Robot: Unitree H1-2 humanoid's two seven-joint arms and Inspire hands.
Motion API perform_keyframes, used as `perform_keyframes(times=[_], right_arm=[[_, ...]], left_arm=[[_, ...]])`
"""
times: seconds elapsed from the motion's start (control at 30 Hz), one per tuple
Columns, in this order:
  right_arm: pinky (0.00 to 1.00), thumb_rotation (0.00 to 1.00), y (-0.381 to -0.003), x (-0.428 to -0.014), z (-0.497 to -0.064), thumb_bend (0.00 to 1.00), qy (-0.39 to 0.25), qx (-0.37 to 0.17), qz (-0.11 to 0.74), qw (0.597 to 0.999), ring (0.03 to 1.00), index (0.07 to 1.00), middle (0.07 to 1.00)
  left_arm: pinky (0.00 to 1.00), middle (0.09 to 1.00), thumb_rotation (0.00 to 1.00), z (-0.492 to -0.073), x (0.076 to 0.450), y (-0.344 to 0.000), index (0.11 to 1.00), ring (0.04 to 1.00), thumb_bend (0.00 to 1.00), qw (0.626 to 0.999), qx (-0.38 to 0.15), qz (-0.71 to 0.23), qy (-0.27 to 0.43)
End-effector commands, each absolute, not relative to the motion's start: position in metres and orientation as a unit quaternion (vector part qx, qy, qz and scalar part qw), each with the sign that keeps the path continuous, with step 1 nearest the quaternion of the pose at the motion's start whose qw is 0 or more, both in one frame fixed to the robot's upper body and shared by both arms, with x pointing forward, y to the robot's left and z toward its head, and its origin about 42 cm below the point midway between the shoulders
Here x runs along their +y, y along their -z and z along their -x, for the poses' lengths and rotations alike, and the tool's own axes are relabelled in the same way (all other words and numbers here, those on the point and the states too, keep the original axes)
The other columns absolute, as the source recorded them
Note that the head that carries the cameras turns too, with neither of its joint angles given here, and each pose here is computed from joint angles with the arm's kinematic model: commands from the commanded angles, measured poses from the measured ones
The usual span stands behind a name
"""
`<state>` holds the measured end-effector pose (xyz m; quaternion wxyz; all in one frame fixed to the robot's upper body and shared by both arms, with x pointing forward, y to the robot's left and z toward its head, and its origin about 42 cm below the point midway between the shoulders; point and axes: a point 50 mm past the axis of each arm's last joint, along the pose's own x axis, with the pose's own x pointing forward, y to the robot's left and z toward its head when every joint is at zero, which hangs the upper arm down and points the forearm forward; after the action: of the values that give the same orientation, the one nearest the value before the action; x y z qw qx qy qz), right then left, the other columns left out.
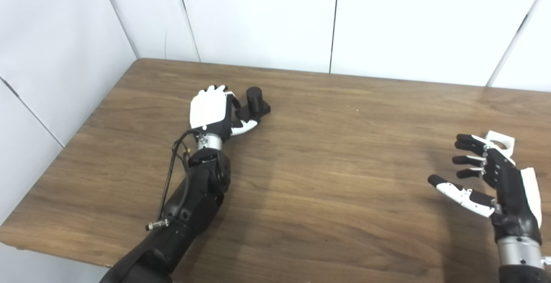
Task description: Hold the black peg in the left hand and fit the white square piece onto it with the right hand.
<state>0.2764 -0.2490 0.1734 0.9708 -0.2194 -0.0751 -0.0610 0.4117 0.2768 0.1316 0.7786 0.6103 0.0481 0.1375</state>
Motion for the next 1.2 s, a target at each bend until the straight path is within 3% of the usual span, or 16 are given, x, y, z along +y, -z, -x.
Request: perform_keyframes(times=[0.0, 0.27, 0.53, 0.57, 0.67, 1.17], right_arm=[[0.52, 0.00, -0.195, -0.249, -0.277, 0.60, 0.067, -0.133, 0.216, 0.965, 0.644, 0.742, 0.742], [0.54, 0.00, -0.193, -0.252, -0.277, 0.59, 0.065, -0.140, 0.216, 0.964, 0.642, 0.747, 0.743], [0.53, 0.00, -0.194, -0.251, -0.279, 0.59, 0.064, -0.142, 0.213, 0.965, 0.637, 0.744, 0.743], [0.53, 0.00, -0.194, -0.252, -0.279, 0.59, 0.064, -0.142, 0.214, 0.964, 0.633, 0.743, 0.741], [0.52, 0.00, -0.196, -0.251, -0.280, 0.59, 0.065, -0.141, 0.219, 0.963, 0.625, 0.740, 0.734], [0.53, 0.00, -0.194, -0.250, -0.281, 0.58, 0.061, -0.141, 0.217, 0.964, 0.639, 0.741, 0.740]], left_arm=[[0.95, 0.864, 0.42, -0.413, 0.290, -0.131, 0.518, 0.926, 0.70, 0.767, 0.065, -0.623, -0.140], [0.97, 0.835, 0.35, -0.410, 0.288, -0.132, 0.473, 0.910, 0.73, 0.772, 0.064, -0.618, -0.132], [0.99, 0.859, 0.31, -0.406, 0.287, -0.135, 0.498, 0.932, 0.73, 0.799, 0.069, -0.590, -0.092], [0.99, 0.862, 0.18, -0.405, 0.287, -0.136, 0.491, 0.934, 0.60, 0.803, 0.069, -0.586, -0.087], [1.00, 0.875, 0.10, -0.403, 0.287, -0.137, 0.487, 0.949, 0.53, 0.831, 0.077, -0.548, -0.062], [1.00, 0.938, 0.09, -0.394, 0.289, -0.151, 0.488, 1.000, 0.52, 0.877, 0.038, -0.476, 0.056]])
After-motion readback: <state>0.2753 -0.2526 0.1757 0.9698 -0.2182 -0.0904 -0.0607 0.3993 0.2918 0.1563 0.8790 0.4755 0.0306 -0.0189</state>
